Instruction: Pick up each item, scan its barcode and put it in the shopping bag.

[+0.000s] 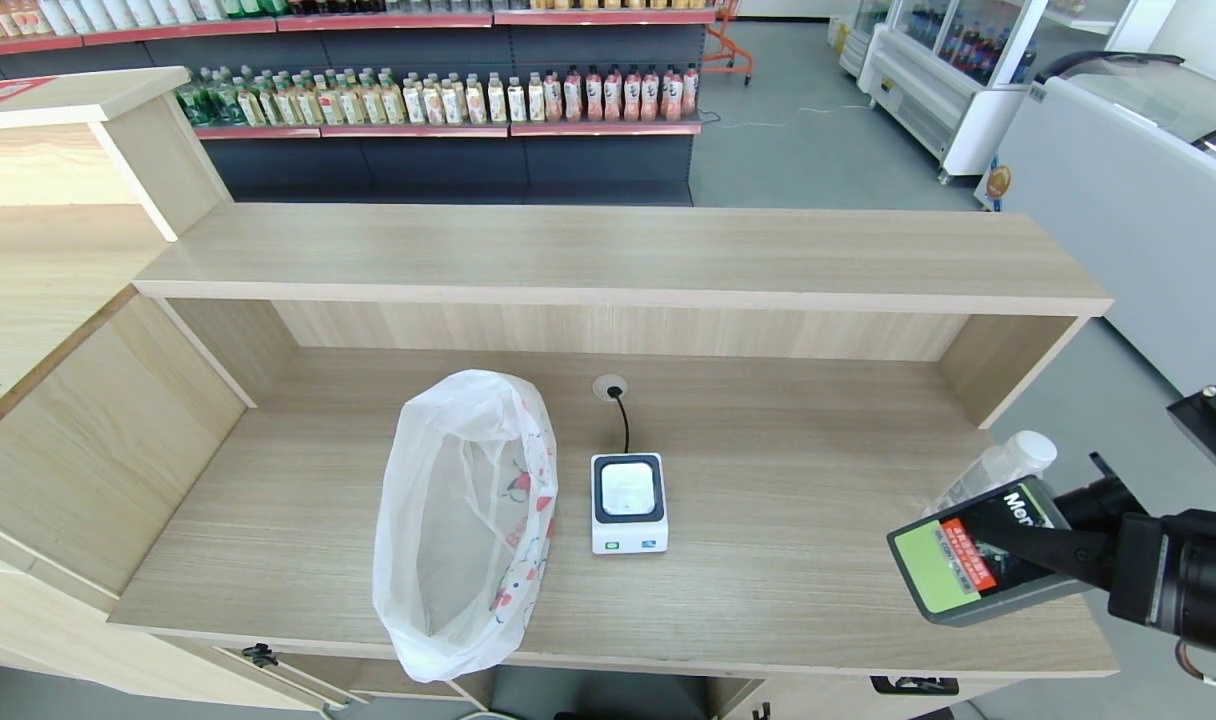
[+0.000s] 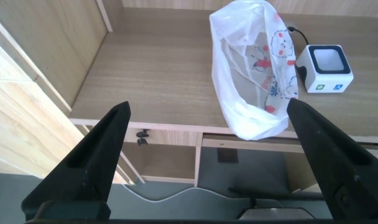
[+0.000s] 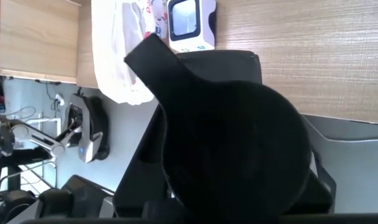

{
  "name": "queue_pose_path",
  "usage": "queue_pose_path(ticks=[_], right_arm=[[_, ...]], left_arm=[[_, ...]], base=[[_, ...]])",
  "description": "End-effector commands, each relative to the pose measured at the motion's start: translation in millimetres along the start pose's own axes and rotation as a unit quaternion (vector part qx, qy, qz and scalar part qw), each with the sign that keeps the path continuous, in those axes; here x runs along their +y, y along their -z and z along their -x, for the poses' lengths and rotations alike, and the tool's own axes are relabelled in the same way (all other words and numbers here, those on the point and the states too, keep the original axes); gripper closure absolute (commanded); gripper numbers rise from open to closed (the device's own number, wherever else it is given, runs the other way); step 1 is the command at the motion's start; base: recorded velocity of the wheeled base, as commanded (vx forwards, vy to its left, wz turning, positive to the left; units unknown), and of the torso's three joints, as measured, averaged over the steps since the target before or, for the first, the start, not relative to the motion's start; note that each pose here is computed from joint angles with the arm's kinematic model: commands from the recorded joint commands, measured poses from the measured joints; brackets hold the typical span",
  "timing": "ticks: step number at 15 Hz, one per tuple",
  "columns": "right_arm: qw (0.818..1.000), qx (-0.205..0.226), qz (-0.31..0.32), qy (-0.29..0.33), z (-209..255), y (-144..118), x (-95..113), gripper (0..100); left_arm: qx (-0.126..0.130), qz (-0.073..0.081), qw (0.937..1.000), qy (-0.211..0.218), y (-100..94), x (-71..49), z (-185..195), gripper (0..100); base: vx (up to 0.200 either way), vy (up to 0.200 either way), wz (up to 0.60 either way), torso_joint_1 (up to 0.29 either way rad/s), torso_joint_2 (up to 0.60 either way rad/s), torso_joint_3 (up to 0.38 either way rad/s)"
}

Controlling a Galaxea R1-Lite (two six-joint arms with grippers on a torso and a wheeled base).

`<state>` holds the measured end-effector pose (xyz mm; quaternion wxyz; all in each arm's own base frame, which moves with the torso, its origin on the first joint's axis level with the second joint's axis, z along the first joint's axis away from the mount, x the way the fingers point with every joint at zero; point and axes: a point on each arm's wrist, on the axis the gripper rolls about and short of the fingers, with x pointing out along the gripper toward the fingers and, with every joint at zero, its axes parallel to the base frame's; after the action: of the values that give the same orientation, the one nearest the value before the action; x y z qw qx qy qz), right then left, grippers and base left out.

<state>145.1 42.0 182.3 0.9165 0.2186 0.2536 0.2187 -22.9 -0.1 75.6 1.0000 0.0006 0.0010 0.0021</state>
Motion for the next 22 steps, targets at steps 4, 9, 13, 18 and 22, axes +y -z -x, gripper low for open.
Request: queue_pose_path(ticks=[4, 9, 13, 18, 22], right_arm=[[1.000, 0.007, -0.002, 0.003, -9, -5, -1, 100], [1.000, 0.023, 0.008, 0.014, -21, -4, -2, 100], [0.997, 0.017, 0.028, 0.064, -57, -6, -13, 100], [0.992, 0.005, 0.065, 0.106, -119, -5, -33, 100], [0.993, 0.015, 0.073, 0.093, -151, -5, -31, 100]], left_arm=[[0.000, 0.001, 1.0000, 0.000, 0.0, 0.0, 0, 0], [0.000, 0.001, 1.0000, 0.000, 0.0, 0.0, 0, 0], [0.000, 0.001, 1.0000, 0.000, 0.0, 0.0, 0, 0], [0.000, 0.001, 1.0000, 0.000, 0.0, 0.0, 0, 0], [0.000, 0.000, 1.0000, 0.000, 0.0, 0.0, 0, 0]], base=[[0.000, 0.150, 0.00, 0.004, 0.00, -0.001], [0.000, 0.200, 0.00, 0.011, 0.00, 0.003], [0.000, 0.200, 0.00, -0.005, 0.00, 0.002], [0.000, 0.040, 0.00, 0.001, 0.00, 0.000], [0.000, 0.000, 0.00, 0.000, 0.00, 0.000]])
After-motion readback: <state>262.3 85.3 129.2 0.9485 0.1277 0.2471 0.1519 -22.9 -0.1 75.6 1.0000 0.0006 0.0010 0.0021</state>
